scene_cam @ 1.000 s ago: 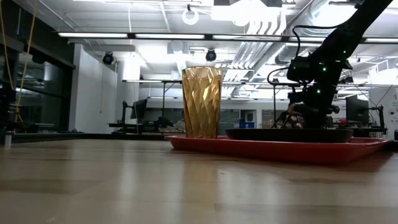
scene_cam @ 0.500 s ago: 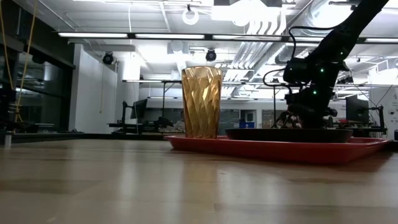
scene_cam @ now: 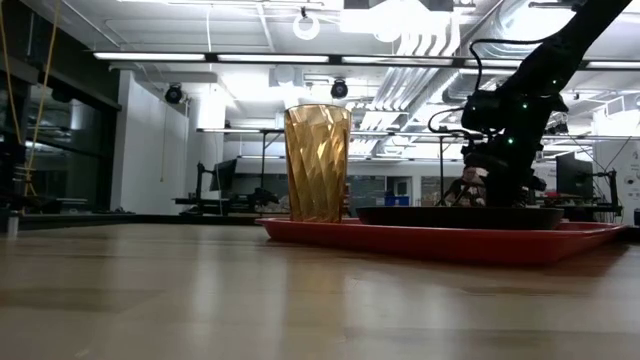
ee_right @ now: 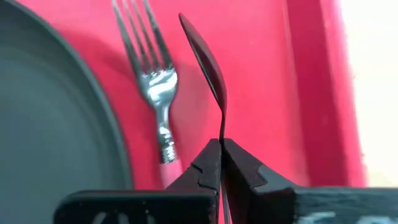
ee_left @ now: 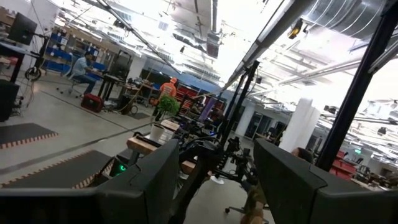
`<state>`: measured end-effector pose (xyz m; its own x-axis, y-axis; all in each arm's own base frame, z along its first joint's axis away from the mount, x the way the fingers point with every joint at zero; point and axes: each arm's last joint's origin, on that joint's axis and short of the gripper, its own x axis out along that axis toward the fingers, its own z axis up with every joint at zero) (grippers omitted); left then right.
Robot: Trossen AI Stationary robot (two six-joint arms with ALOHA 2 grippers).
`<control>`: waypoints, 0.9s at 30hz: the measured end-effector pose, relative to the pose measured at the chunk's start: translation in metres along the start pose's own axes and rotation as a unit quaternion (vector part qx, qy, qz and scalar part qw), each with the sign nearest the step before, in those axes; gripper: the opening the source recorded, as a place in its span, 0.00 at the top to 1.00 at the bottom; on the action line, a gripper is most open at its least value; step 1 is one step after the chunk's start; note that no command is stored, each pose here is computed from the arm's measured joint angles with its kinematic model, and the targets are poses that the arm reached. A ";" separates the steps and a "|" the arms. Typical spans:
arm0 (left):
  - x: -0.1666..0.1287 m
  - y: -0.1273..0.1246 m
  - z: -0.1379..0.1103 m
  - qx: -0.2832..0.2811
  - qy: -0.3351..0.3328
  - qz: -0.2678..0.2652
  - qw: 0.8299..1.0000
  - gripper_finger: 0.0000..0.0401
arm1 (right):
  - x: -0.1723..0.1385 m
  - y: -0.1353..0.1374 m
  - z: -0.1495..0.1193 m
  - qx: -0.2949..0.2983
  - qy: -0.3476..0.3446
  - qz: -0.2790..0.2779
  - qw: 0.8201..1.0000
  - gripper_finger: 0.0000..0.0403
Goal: Pick and place plate/cup/fork/spoon on tray
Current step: Put the black spoon on the red serving tray to the right of the pink fork
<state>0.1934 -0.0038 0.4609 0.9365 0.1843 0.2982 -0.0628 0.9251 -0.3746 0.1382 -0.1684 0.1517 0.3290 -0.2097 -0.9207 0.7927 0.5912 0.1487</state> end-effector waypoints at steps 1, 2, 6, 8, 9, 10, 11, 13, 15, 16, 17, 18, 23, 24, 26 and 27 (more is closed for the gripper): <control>0.000 0.000 0.000 0.000 0.000 0.000 1.000 0.50 | 0.000 -0.002 -0.001 0.008 0.004 0.011 1.000 1.00; 0.000 0.000 0.000 0.000 0.000 0.000 1.000 0.50 | 0.000 -0.003 -0.001 0.014 0.007 0.021 1.000 1.00; 0.000 0.000 0.000 0.000 0.000 0.000 1.000 0.50 | -0.002 -0.010 0.000 0.035 0.005 0.065 0.997 1.00; 0.000 0.000 0.000 -0.001 0.000 0.000 1.000 0.50 | -0.003 -0.014 0.000 0.046 0.002 0.086 0.995 1.00; 0.000 0.000 0.000 -0.001 0.000 0.000 1.000 0.50 | -0.003 -0.016 0.000 0.052 0.002 0.093 0.994 1.00; 0.000 0.000 0.000 -0.001 0.000 0.000 1.000 0.50 | -0.004 -0.019 0.000 0.061 0.002 0.096 0.994 1.00; 0.000 0.000 0.000 -0.002 0.000 0.000 1.000 0.50 | -0.004 -0.021 0.000 0.069 0.002 0.099 0.993 1.00; 0.000 0.000 0.000 -0.005 0.000 0.000 1.000 0.50 | -0.005 -0.025 0.000 0.084 -0.003 0.120 0.989 1.00; 0.000 0.000 0.000 -0.005 0.000 0.000 1.000 0.50 | -0.005 -0.027 0.001 0.092 -0.005 0.131 0.987 1.00; 0.000 0.000 0.000 -0.005 0.000 0.000 1.000 0.50 | -0.005 -0.027 0.000 0.094 -0.003 0.134 0.987 1.00; 0.000 0.000 0.000 -0.005 0.000 0.000 1.000 0.50 | -0.005 -0.026 0.001 0.096 -0.003 0.138 0.986 1.00; 0.000 0.000 0.000 -0.005 0.000 0.000 1.000 0.50 | -0.004 -0.026 0.001 0.098 -0.002 0.142 0.985 1.00; 0.000 0.000 0.000 -0.005 0.000 0.000 1.000 0.50 | 0.003 -0.023 0.000 0.095 0.013 0.143 0.985 1.00; 0.000 0.000 0.000 -0.006 0.000 0.000 1.000 0.50 | 0.003 -0.022 0.000 0.093 0.015 0.140 0.986 1.00; 0.000 0.000 0.000 -0.005 0.000 0.000 1.000 0.50 | 0.004 -0.021 0.000 0.090 0.017 0.133 0.987 1.00; 0.000 0.000 0.000 -0.005 0.000 0.000 1.000 0.50 | 0.005 -0.021 0.000 0.088 0.018 0.132 0.987 1.00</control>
<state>0.1934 -0.0038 0.4609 0.9365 0.1842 0.2986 -0.0588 0.9215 -0.3840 0.1235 -0.1816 0.1444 0.5197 -0.0362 -0.8536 0.7601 0.4758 0.4426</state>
